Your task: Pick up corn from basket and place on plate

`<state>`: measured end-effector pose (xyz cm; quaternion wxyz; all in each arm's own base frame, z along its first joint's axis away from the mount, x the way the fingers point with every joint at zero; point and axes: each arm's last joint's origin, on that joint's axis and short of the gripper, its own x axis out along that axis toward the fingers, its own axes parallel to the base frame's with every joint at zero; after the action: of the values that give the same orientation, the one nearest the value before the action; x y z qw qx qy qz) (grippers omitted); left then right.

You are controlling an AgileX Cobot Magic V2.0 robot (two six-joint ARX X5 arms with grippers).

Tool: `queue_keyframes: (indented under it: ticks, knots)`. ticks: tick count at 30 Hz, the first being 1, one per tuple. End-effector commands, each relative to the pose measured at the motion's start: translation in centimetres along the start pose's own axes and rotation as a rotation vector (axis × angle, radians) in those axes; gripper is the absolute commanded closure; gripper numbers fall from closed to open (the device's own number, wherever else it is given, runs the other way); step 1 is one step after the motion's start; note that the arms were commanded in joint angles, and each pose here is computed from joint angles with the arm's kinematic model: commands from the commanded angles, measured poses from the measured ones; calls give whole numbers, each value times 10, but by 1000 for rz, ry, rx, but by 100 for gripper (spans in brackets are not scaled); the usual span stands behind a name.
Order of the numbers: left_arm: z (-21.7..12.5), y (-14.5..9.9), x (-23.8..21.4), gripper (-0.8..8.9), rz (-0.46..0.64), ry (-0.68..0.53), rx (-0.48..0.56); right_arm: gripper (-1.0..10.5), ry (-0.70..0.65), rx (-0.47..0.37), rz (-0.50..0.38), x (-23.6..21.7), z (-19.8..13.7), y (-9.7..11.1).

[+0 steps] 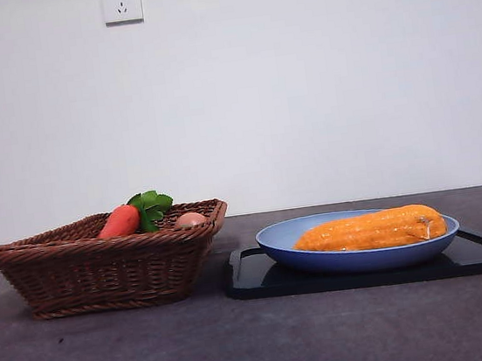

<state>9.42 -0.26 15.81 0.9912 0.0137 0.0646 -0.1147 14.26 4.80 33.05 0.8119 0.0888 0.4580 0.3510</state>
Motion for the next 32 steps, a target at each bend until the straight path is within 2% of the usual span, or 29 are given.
queue_keyframes:
  ticks: [1,5,9,13,20,27,32]
  knots:
    - [-9,1,2,806,4,22,-16,944,-9,-20,5,-1,4,2]
    - [-9,1,2,806,4,22,-16,944,-30,-72,3,-2,6,2]
    - [-9,1,2,806,4,22,-15,944,-198,-248,-68,-10,15,-1]
    - [-9,1,2,806,4,22,-16,944,-366,-329,-118,-22,14,-2]
    - [-9,1,2,806,4,22,-16,944,-624,-407,-275,-32,-28,-11]
    - [-9,1,2,806,4,22,-16,944,-798,-424,-518,-9,-71,-31]
    - [-9,1,2,806,4,22,-16,944,-893,-445,-543,14,-93,-47]
